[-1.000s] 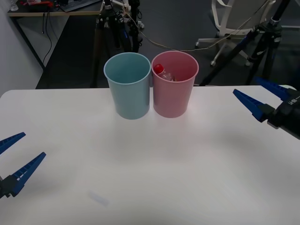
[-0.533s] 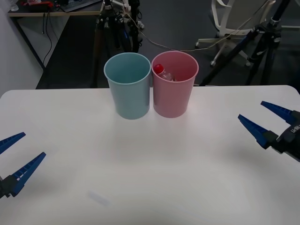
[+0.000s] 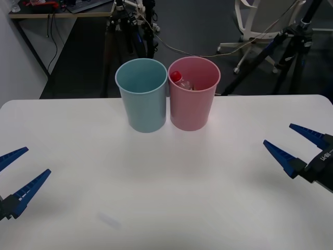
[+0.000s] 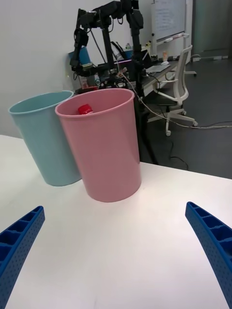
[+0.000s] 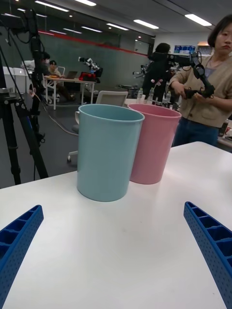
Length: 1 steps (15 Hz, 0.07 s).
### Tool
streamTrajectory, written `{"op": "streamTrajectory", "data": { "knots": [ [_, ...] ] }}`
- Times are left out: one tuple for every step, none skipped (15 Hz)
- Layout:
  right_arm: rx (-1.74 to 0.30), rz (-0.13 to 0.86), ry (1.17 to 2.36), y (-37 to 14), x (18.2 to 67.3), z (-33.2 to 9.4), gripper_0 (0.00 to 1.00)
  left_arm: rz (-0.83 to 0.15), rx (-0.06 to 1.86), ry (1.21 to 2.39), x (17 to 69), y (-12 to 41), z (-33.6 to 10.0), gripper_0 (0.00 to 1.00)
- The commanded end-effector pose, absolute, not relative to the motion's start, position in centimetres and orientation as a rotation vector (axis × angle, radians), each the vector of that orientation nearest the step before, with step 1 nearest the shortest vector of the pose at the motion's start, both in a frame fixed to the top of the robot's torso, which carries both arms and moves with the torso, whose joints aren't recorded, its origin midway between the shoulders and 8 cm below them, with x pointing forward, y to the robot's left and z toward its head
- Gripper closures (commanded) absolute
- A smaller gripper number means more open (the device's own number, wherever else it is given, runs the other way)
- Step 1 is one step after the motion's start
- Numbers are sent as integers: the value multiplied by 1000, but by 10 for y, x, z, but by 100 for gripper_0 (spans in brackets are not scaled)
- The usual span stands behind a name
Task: Grasp the object on the table and drop it into the matching bin: aluminum can to the light blue bin, PET bottle to the pink bin.
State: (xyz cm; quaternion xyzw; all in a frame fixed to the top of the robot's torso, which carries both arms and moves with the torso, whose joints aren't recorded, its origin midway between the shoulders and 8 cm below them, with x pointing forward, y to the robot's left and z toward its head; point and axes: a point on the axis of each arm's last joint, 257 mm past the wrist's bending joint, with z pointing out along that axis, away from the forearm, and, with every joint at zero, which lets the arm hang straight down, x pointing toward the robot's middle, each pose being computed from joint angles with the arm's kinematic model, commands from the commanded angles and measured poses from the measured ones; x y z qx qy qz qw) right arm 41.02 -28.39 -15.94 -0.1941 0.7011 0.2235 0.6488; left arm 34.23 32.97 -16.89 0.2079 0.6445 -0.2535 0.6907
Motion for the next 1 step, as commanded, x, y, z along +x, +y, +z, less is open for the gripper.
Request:
{"op": "streamTrajectory", "data": {
  "knots": [
    [-434,513,1603,-285,409,-162,0,-567,465,1441,342,330,-169,0]
  ]
}}
